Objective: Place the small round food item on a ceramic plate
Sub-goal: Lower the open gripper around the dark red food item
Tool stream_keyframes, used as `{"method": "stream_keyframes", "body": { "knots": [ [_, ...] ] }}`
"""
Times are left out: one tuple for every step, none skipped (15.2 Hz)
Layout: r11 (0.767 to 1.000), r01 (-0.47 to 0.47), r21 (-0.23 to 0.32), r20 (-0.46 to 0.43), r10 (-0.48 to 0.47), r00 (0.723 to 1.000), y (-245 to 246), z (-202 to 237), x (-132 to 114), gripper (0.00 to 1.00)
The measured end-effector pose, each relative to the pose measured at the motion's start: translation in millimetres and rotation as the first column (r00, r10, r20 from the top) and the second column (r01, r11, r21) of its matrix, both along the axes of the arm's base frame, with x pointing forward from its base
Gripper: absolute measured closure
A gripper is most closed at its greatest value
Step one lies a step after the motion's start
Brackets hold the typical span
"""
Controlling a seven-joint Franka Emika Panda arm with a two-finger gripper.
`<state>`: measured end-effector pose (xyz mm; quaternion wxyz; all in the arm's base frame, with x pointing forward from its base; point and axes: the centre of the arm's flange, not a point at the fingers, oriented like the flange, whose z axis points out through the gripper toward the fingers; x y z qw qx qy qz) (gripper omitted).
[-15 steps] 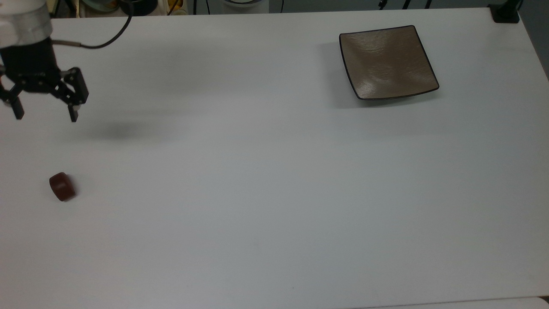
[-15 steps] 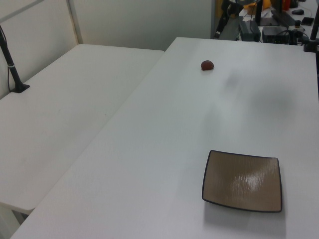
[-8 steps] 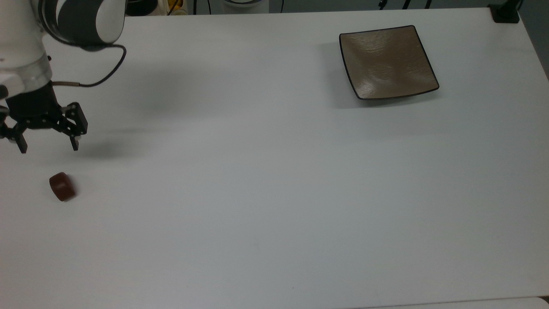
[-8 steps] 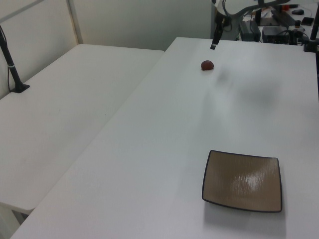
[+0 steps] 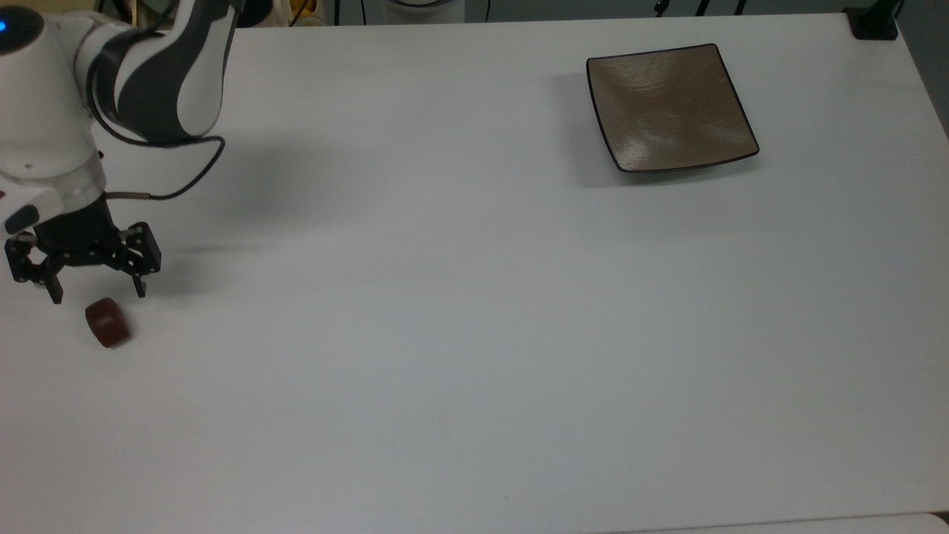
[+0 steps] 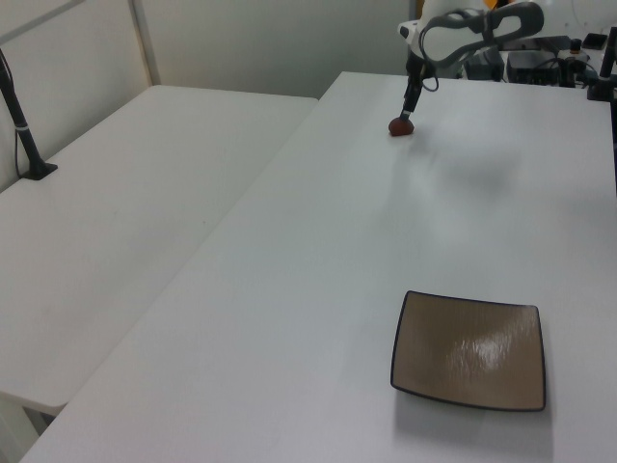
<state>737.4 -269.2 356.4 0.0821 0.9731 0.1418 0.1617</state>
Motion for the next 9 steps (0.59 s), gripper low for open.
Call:
{"method": "stream_keyframes", "body": {
  "knots": [
    [1.000,0.000,-0.002,0.005,0.000,1.000,-0.2,-6.9,1.7,0.00],
    [1.000,-0.001,-0.004,0.012,0.001,1.000,-0.6,-10.4,3.5,0.00],
    [1.000,-0.001,-0.005,0.014,0.001,1.000,-1.0,-11.5,4.7,0.00],
    [1.000,0.000,-0.005,0.014,0.000,1.000,-1.6,-12.6,5.3,0.00],
    [1.000,0.001,-0.007,0.018,0.000,1.000,-2.4,-13.2,5.8,0.00],
    [1.000,0.002,-0.011,0.029,-0.002,1.000,-3.7,-13.9,6.6,0.00],
    [1.000,0.003,-0.015,0.038,-0.003,0.999,-4.8,-15.3,7.2,0.00],
    [1.000,0.004,-0.017,0.043,-0.003,0.999,-5.5,-17.2,7.6,0.00],
    [1.000,0.004,-0.018,0.045,-0.004,0.999,-5.8,-18.8,7.9,0.00]
  ]
}}
